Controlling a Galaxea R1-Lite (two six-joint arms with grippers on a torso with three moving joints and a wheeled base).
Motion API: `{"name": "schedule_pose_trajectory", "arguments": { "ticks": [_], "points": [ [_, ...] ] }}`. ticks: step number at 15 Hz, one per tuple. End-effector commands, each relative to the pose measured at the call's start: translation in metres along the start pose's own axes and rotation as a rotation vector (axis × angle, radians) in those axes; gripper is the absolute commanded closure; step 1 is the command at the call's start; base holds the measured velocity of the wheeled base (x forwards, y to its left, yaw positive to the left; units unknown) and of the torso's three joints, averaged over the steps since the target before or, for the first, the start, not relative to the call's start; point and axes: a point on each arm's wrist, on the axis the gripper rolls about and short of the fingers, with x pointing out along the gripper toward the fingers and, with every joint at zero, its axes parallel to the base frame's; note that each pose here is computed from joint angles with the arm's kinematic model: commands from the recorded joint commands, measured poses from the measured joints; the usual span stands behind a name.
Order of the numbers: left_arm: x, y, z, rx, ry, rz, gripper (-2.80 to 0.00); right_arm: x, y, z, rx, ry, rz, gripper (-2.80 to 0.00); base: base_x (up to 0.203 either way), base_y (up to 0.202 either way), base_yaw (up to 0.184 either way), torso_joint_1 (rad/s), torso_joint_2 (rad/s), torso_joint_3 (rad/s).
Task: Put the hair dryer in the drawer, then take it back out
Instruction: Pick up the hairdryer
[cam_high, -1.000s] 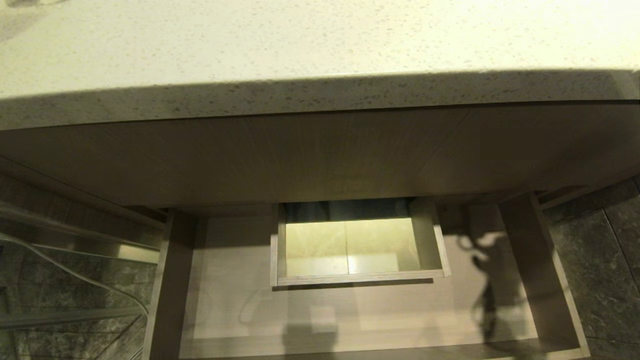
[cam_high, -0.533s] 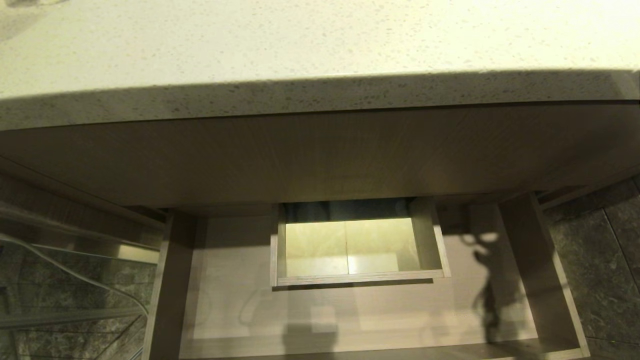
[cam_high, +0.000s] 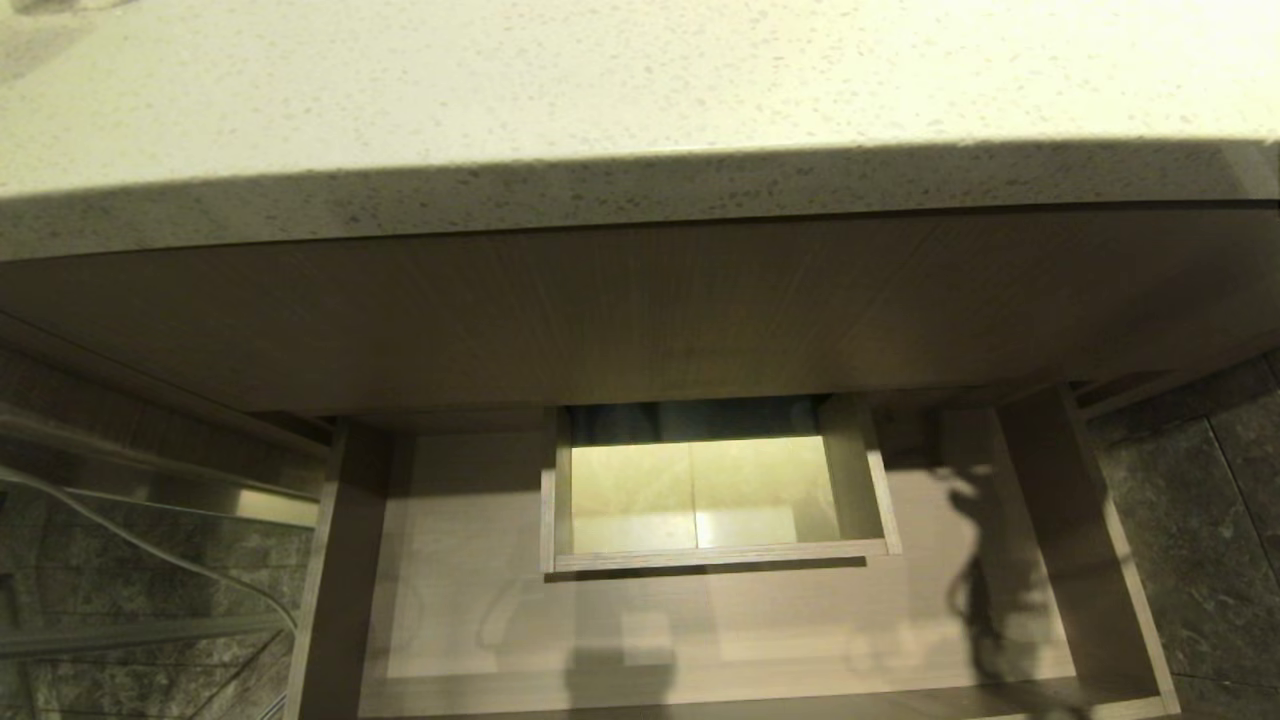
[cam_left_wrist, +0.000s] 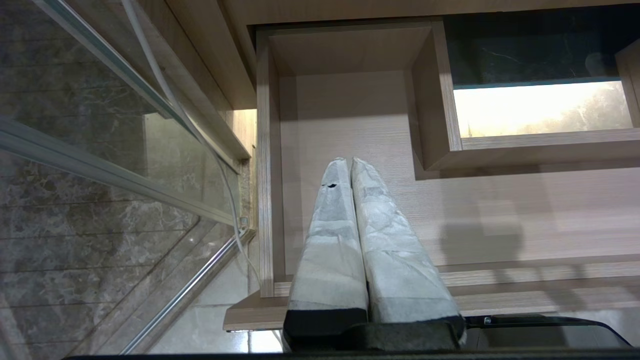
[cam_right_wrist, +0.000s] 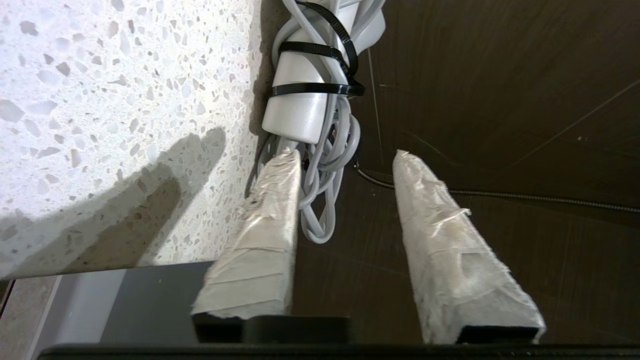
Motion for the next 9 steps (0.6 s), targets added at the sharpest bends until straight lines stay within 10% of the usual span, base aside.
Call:
{"name": "schedule_pose_trajectory", "arguments": {
  "ticks": [1, 9],
  "points": [
    [0.000, 0.000, 0.000, -0.001, 0.000, 0.000, 0.00, 0.007, 0.005, 0.000, -0.009, 0.007, 0.014, -2.80, 0.000, 0.000, 0.000, 0.000, 0.00, 0.000],
    [0.000, 0.000, 0.000, -0.002, 0.000, 0.000, 0.00, 0.029, 0.012, 0.002, 0.003, 0.053, -0.022, -2.80, 0.000, 0.000, 0.000, 0.000, 0.00, 0.000]
  ]
}}
